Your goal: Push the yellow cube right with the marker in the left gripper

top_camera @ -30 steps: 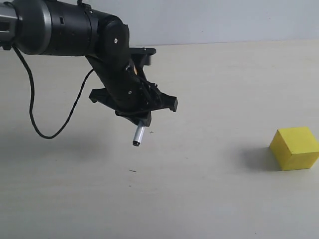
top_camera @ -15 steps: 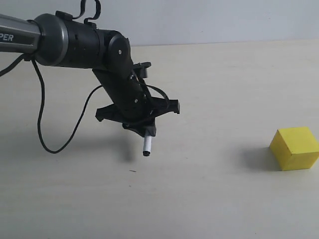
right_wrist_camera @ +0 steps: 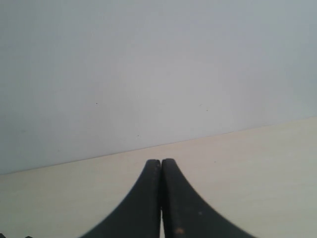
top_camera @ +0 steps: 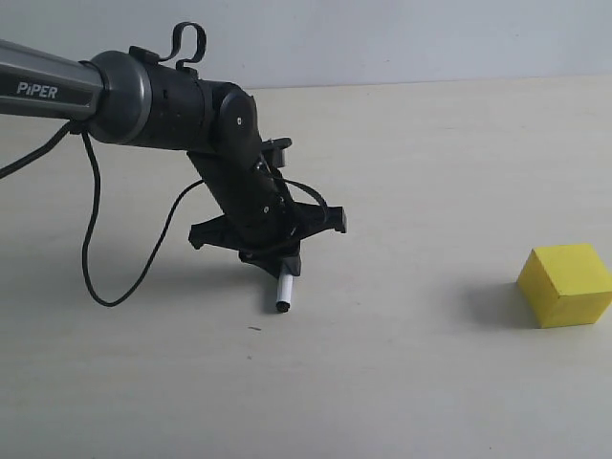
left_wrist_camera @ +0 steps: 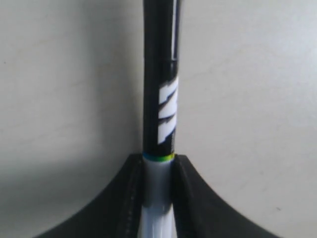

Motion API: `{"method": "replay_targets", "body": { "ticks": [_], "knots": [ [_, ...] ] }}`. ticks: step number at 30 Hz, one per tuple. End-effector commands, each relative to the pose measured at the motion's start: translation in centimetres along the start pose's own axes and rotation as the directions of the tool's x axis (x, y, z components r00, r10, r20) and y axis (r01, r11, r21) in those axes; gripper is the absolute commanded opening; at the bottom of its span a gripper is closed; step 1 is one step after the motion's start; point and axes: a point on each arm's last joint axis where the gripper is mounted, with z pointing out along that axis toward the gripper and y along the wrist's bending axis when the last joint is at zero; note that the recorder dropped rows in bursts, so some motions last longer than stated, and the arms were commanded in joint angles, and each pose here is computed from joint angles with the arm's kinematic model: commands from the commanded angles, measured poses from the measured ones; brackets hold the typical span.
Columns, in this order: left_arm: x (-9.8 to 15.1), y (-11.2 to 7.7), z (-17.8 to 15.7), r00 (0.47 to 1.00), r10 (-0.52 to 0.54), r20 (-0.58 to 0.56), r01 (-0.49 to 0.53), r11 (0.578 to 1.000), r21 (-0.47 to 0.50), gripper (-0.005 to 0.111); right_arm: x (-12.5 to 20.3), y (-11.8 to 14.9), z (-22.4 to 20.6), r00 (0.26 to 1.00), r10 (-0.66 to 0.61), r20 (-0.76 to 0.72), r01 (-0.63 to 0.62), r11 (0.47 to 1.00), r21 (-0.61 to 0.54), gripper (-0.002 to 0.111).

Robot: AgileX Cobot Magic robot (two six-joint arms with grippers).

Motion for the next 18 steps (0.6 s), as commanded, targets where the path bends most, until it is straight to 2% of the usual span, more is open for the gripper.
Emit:
{"method": "replay_targets", "body": {
  "ticks": [1,5,7,18],
  "knots": [
    [-0.26,-0.05,0.02,1.0,-0.006,0.014,0.006,1.0,0.006,0.016,0.09,-0.06,-0.03,1.0,-0.007,0.004,0.007,1.0,0.006,0.0],
    [-0.24,-0.04,0.02,1.0,-0.002,0.012,0.002,1.0,0.005,0.042,0.09,-0.06,-0.03,1.0,-0.007,0.004,0.007,1.0,0.006,0.0],
    [-0.24,-0.04,0.02,1.0,-0.002,0.012,0.002,1.0,0.005,0.05,0.09,-0.06,-0.03,1.0,-0.007,0.004,0.007,1.0,0.006,0.0],
    [-0.62,-0.34,-0.8,1.0,0.019,0.025,-0.02,1.0,0.014,0.051,0.09,-0.06,-0.03,1.0,-0.007,0.004,0.007,1.0,0.006,0.0]
  ]
}}
